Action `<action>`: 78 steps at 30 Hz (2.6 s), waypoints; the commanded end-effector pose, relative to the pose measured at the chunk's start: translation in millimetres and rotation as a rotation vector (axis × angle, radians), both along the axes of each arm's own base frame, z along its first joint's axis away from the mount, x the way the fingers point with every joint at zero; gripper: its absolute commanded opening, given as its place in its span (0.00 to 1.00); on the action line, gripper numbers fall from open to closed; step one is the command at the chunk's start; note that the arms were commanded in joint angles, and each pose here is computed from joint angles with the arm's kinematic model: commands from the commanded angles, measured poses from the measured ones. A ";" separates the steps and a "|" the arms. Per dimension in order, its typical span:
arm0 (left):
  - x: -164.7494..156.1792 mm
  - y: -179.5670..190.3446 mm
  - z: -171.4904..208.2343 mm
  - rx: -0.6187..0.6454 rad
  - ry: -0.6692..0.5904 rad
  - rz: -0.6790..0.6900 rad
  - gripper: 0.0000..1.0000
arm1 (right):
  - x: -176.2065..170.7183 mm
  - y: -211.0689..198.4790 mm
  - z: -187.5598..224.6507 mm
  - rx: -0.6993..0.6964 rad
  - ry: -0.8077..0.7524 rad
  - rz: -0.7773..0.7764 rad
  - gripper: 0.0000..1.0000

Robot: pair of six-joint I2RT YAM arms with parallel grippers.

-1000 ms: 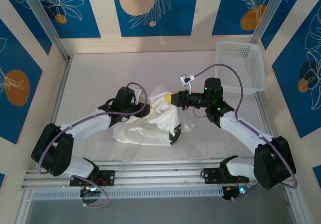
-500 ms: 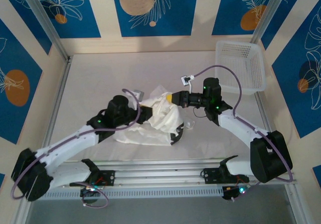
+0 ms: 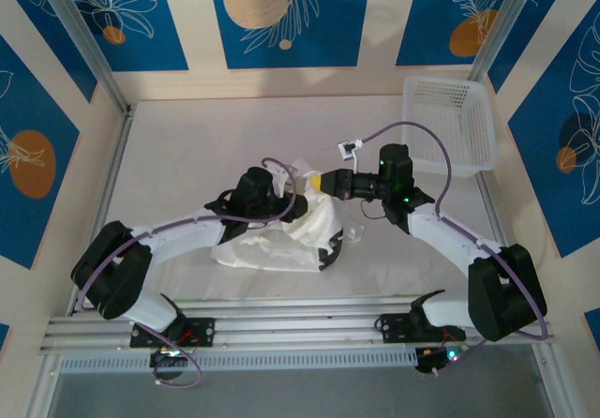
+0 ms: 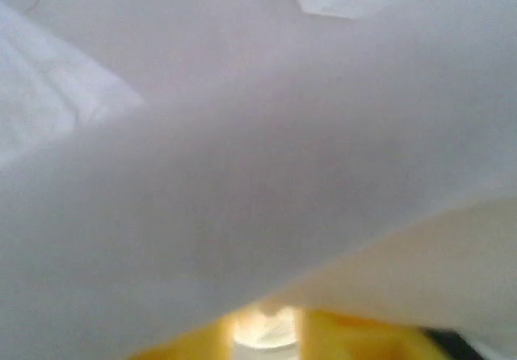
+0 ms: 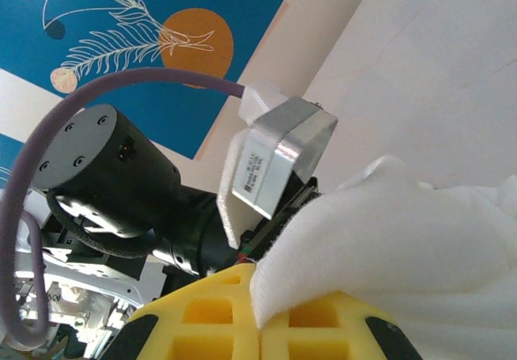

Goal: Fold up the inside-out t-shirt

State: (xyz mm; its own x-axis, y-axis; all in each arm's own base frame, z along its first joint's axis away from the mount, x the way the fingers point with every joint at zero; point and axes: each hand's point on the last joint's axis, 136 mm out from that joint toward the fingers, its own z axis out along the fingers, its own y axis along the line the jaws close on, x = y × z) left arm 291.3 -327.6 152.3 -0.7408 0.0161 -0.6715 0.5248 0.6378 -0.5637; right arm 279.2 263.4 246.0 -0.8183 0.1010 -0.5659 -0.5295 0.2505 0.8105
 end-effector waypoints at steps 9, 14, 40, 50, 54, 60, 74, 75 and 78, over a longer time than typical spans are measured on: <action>-39.8 -4.2 119.2 -0.394 0.007 -0.244 0.00 | 75.3 -69.7 -91.6 -0.101 0.240 -0.230 0.00; -49.7 19.8 126.7 -0.275 -0.060 -0.188 0.00 | 71.6 -44.6 -73.3 -0.053 0.297 -0.100 0.36; -34.0 18.0 87.4 -0.189 -0.002 -0.157 0.00 | -21.7 -21.1 -47.1 -0.437 -1.120 -0.082 0.69; -26.7 41.6 89.6 -0.157 -0.033 -0.069 0.00 | 5.3 -9.8 -56.6 -0.470 -1.030 -0.109 0.14; -1.2 76.7 69.3 -0.127 -0.058 0.064 0.00 | -37.9 0.3 -22.7 -0.261 -0.922 0.053 0.00; 26.4 82.9 37.7 -0.081 -0.065 0.127 0.07 | -70.6 13.9 31.5 -0.007 -0.631 0.204 0.00; -42.4 87.2 98.0 0.020 -0.272 0.141 0.39 | 7.5 23.5 23.1 -0.118 -0.178 -0.055 0.00; -47.0 78.7 100.9 0.021 -0.273 0.124 0.39 | 8.4 25.0 22.4 -0.116 -0.170 -0.051 0.00; -40.7 64.4 85.8 0.096 -0.198 0.146 0.39 | 10.2 28.6 23.6 -0.103 -0.152 -0.040 0.00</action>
State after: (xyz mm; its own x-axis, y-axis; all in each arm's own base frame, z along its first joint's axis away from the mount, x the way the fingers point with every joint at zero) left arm 233.8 -268.2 266.9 -0.5406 -0.0523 -0.8397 0.6232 0.6456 -0.4414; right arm 287.6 288.9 261.1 -0.6902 0.0550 -0.7215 -0.6597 0.3618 0.6587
